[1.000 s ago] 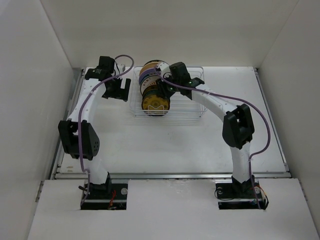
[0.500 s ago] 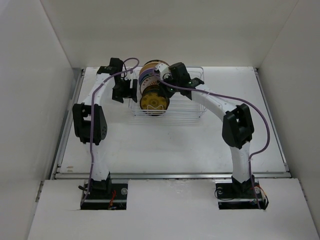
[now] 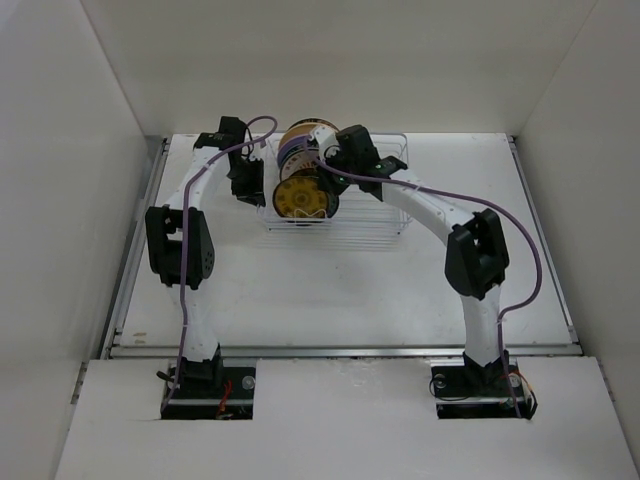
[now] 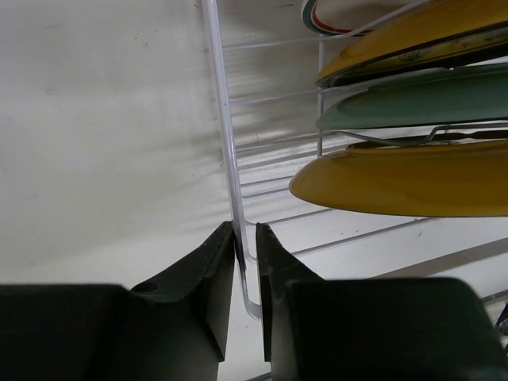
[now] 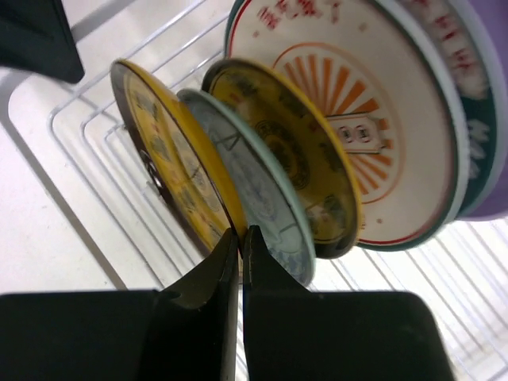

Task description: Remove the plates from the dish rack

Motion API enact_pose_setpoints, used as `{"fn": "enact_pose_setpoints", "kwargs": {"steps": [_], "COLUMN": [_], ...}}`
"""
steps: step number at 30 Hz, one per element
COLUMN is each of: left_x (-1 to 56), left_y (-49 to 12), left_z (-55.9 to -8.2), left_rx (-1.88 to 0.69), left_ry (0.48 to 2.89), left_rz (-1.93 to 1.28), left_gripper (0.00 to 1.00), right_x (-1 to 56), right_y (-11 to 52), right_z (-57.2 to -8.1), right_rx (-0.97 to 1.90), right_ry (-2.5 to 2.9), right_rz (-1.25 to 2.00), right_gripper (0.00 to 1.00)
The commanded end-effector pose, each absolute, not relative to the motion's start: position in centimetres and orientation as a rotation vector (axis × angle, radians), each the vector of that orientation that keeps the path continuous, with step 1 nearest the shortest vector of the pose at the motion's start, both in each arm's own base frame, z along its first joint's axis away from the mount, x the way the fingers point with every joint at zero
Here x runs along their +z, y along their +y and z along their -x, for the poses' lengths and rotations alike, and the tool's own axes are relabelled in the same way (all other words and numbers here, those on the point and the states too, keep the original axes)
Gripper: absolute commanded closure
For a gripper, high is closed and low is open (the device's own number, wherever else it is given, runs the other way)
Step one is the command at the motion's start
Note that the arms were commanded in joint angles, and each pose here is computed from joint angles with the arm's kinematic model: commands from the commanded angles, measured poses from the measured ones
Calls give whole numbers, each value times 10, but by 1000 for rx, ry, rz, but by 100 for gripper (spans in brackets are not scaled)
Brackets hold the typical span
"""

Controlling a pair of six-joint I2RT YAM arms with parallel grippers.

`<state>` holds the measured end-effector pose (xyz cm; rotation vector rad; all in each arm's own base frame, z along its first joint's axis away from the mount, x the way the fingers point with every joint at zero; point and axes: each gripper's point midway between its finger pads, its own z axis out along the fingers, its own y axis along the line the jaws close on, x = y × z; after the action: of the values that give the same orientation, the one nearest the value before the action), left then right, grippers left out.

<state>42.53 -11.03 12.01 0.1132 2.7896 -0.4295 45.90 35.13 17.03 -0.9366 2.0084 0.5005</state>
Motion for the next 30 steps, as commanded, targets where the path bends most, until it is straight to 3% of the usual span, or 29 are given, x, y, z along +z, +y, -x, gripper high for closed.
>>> {"fn": "enact_pose_setpoints", "kwargs": {"steps": [1, 13, 18, 23, 25, 30], "left_x": [125, 129, 131, 137, 140, 139], "left_y": [-122, -124, -124, -124, -124, -123], "left_z": [-418, -419, -419, -422, -424, -424], "left_rx": [-497, -514, -514, -510, -510, -495], "left_ry": [2797, 2789, 2789, 2771, 2762, 2763], "left_rz": [-118, -110, -110, -140, -142, -139], "left_gripper": [87, 88, 84, 80, 80, 74], "right_x": [272, 329, 348, 280, 227, 144], "right_y": [336, 313, 302, 305, 305, 294], "right_z": [-477, -465, -424, -347, -303, -260], "right_rx": [453, 434, 573, 828, 993, 1123], "right_ry": [1815, 1759, 1794, 2033, 2200, 2471], "right_rz": [732, 568, 582, 798, 882, 773], "right_gripper": [100, 100, 100, 100, 100, 100]}}
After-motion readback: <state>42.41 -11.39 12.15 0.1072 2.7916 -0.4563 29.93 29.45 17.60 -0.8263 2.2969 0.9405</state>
